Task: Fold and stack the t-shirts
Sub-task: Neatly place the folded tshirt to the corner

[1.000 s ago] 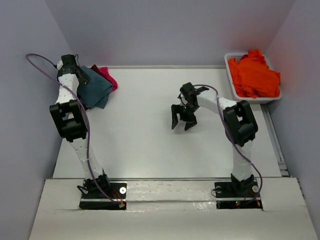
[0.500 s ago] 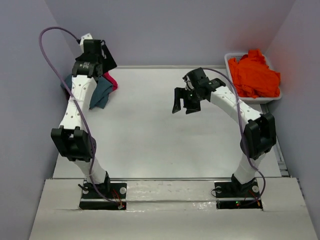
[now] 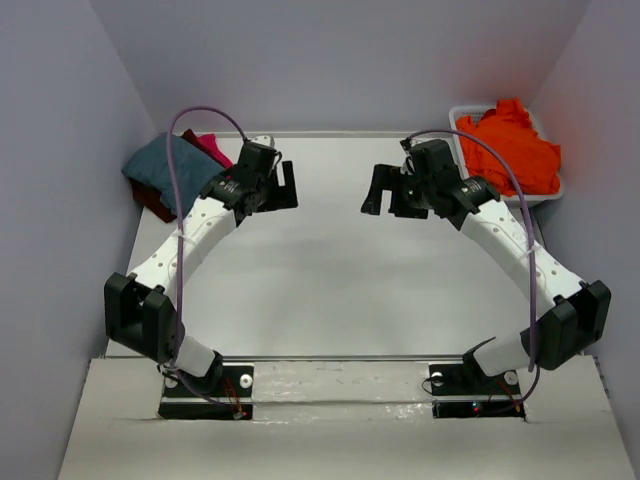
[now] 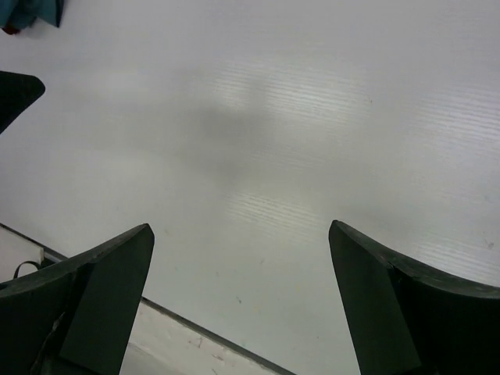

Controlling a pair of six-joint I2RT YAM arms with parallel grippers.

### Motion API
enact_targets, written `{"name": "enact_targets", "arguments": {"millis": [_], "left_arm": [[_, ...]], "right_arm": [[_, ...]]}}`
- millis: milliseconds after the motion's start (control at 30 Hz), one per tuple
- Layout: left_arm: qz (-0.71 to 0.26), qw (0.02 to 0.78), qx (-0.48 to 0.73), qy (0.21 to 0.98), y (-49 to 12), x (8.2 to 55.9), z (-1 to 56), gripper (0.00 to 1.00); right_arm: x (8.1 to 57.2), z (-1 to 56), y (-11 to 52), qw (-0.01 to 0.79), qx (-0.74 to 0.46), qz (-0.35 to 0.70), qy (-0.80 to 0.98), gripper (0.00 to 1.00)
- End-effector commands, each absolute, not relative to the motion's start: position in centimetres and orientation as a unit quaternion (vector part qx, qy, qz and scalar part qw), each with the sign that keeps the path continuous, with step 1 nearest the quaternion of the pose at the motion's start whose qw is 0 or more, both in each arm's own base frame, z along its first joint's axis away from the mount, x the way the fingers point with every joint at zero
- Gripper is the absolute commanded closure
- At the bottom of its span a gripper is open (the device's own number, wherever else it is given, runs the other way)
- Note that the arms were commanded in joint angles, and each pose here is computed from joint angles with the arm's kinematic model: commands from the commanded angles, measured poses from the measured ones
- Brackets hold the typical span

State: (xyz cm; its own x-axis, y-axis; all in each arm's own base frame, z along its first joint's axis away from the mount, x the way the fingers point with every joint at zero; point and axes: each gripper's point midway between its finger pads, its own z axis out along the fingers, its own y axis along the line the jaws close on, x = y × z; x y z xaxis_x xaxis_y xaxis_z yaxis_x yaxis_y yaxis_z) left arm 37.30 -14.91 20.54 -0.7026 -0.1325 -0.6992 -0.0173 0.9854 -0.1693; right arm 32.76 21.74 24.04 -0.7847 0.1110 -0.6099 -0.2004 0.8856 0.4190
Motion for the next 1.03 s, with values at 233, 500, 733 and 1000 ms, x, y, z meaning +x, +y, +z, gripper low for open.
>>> {"name": "enact_targets", "arguments": {"millis": [233,500,733,1000], "left_arm": [[-0.173,0.394,0.020,0.903,-22.6,33.9,19.6,0.02],[-0.170,0.392,0.050,0.903,-24.6,34.5,19.7,0.01],[-0.165,0.389,0.063,0.904,-25.2,34.7,19.4,0.01],[-0.155,0.392,0.074,0.904,-25.1,35.0,19.6,0.01]], "right_arm": [[31.0,23.9,20.9,0.369,0.016,0.279,0.886,0.00],[31.3,25.2,20.8,0.392,-0.003,0.276,0.878,0.00],[31.3,25.9,20.9,0.401,-0.008,0.283,0.871,0.00],[31.7,26.7,20.4,0.417,-0.003,0.273,0.867,0.00]]}}
